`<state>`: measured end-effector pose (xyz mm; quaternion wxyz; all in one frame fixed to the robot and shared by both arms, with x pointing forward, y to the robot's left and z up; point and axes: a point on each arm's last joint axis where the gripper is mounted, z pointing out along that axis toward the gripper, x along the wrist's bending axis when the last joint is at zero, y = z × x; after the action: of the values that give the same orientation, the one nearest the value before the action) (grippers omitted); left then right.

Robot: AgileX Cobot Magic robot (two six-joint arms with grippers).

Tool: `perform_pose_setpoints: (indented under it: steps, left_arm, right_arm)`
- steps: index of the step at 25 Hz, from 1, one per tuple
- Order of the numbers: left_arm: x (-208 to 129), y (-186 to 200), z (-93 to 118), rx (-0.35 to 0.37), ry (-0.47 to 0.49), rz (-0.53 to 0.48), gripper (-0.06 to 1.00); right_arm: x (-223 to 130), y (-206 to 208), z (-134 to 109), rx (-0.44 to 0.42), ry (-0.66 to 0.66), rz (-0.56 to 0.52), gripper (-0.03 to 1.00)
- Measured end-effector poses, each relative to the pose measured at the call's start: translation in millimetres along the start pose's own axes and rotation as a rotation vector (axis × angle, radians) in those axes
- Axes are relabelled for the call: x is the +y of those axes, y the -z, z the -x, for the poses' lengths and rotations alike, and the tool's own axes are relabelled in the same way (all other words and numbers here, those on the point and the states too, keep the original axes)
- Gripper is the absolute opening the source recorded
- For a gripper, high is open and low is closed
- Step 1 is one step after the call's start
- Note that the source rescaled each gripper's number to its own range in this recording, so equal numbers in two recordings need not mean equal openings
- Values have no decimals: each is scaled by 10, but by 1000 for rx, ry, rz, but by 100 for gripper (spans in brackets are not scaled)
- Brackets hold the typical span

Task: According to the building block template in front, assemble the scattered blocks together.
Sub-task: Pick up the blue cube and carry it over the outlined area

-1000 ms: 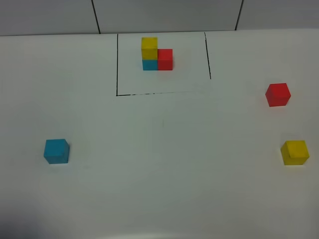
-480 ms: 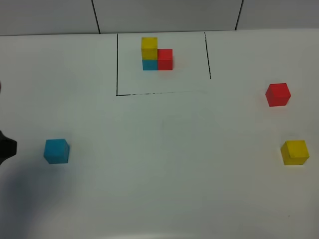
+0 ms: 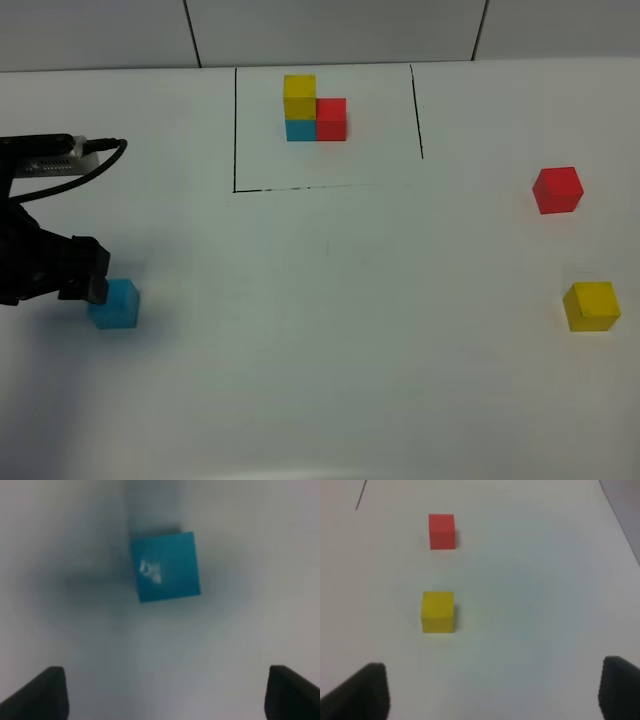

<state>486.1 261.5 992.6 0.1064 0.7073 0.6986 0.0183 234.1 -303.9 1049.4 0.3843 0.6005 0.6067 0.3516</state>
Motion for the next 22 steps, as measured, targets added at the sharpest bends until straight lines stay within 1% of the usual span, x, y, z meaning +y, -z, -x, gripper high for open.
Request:
perform_pose_setpoints:
  steps: [5,9,12,15,19,22]
  left_arm:
    - [115,-269,-21,23,16,-51,99]
    - [215,-443,21,27,15,-86,100]
    - [318,-514,53,27,34,-83,100]
    - [385,-580,79,29,34,-87,100]
    - [413,-670,74,33,40,-104,100]
    - [407,-779,62,39,44,-136,100]
  right_arm:
    - [0,0,0,0,0,0,77]
    - [0,0,0,0,0,0,77]
    - [0,0,0,0,0,0,77]
    - [0,0,0,0,0,0,77]
    - [0,0,0,0,0,0,77]
    - [0,0,0,0,0,0,77]
